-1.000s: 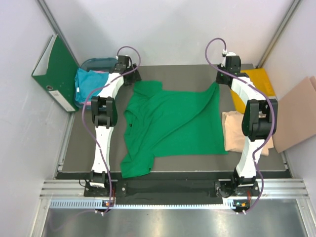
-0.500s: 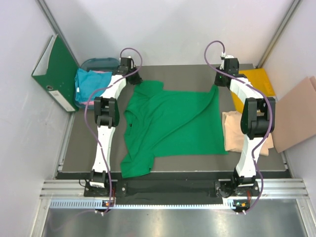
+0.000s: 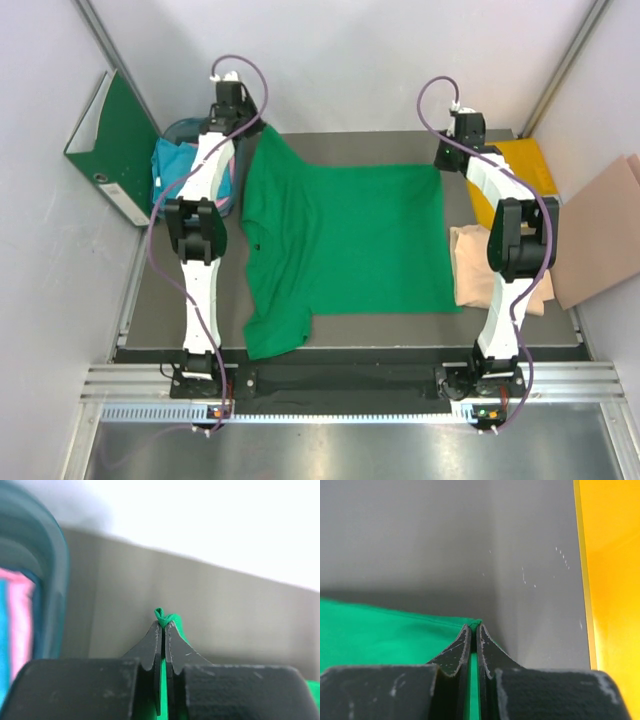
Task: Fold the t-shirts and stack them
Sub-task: Fold the flattened tshirt in 1/3 of the way
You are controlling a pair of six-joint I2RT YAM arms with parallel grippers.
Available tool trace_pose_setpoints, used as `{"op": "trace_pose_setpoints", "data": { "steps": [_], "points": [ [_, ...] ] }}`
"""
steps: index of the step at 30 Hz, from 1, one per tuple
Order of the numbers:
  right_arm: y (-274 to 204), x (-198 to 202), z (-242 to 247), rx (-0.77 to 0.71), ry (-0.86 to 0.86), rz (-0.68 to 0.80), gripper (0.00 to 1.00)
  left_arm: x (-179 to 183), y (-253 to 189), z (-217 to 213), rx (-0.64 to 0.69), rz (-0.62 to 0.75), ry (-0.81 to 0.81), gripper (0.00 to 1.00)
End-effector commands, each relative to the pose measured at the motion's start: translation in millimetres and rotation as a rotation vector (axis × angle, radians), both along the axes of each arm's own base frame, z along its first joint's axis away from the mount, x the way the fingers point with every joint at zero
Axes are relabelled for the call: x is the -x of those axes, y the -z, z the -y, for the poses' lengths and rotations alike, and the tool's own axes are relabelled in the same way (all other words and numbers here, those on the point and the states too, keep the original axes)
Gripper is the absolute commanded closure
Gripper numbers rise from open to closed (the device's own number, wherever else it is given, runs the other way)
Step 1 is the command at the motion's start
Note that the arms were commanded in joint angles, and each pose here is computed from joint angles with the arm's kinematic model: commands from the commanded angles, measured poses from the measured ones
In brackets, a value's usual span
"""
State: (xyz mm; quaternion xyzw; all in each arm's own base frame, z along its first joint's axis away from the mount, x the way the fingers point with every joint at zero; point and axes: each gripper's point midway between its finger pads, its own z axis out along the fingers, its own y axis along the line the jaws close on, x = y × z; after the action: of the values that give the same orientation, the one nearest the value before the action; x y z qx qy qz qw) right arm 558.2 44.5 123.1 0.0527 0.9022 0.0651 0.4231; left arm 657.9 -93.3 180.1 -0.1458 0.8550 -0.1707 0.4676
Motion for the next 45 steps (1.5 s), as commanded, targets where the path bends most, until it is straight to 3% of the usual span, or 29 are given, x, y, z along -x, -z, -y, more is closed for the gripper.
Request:
{"op": "trace_pose_setpoints", "data": {
  "steps": [1, 6, 10, 11, 13, 20, 29, 35, 36, 37, 39, 40, 41, 42, 44, 45],
  "points": [
    [-43, -15, -2, -0.03, 0.011, 0.086, 1.0, 0, -95, -13, -0.007, 0.212, -0.037, 1.0],
    [-45, -14, -7, -0.049, 0.003, 0.078, 1.0, 13, -115, -10, -0.022, 0.225, 0.002, 1.0],
    [-42, -7, -8, -0.059, -0.006, 0.054, 1.0, 44, -86, -3, 0.012, 0.07, 0.037, 1.0],
    [-44, -3, -10, -0.063, -0.01, 0.053, 1.0, 55, -98, 1, 0.029, 0.075, 0.051, 1.0],
    [-35, 7, -11, -0.07, -0.017, 0.028, 1.0, 77, -68, 7, 0.049, -0.017, 0.079, 1.0],
    [-16, 53, -17, -0.1, -0.041, -0.046, 1.0, 139, -48, -13, 0.006, -0.155, -0.009, 1.0],
    [2, 108, -21, -0.127, -0.051, -0.114, 1.0, 170, -48, -38, -0.072, -0.236, -0.115, 1.0],
    [38, 131, -23, -0.127, -0.063, -0.232, 0.96, 198, -10, -40, -0.096, -0.406, -0.112, 1.0],
    [43, 136, -24, -0.128, -0.067, -0.269, 0.93, 203, -6, -41, -0.101, -0.434, -0.114, 1.0],
    [51, 139, -24, -0.129, -0.071, -0.302, 0.81, 208, -2, -41, -0.098, -0.458, -0.118, 1.0],
    [57, 145, -26, -0.132, -0.081, -0.353, 0.69, 218, 8, -42, -0.106, -0.503, -0.12, 1.0],
    [60, 145, -26, -0.134, -0.086, -0.362, 0.52, 222, 7, -45, -0.114, -0.504, -0.132, 1.0],
    [58, 145, -28, -0.143, -0.092, -0.358, 0.44, 226, 11, -46, -0.119, -0.509, -0.134, 1.0],
    [57, 145, -29, -0.145, -0.093, -0.354, 0.3, 227, 10, -47, -0.122, -0.506, -0.137, 1.0],
    [49, 141, -27, -0.138, -0.085, -0.318, 0.18, 234, 9, -49, -0.13, -0.51, -0.138, 1.0],
    [44, 139, -26, -0.136, -0.08, -0.303, 0.08, 238, 8, -50, -0.135, -0.517, -0.139, 1.0]
  ]
}}
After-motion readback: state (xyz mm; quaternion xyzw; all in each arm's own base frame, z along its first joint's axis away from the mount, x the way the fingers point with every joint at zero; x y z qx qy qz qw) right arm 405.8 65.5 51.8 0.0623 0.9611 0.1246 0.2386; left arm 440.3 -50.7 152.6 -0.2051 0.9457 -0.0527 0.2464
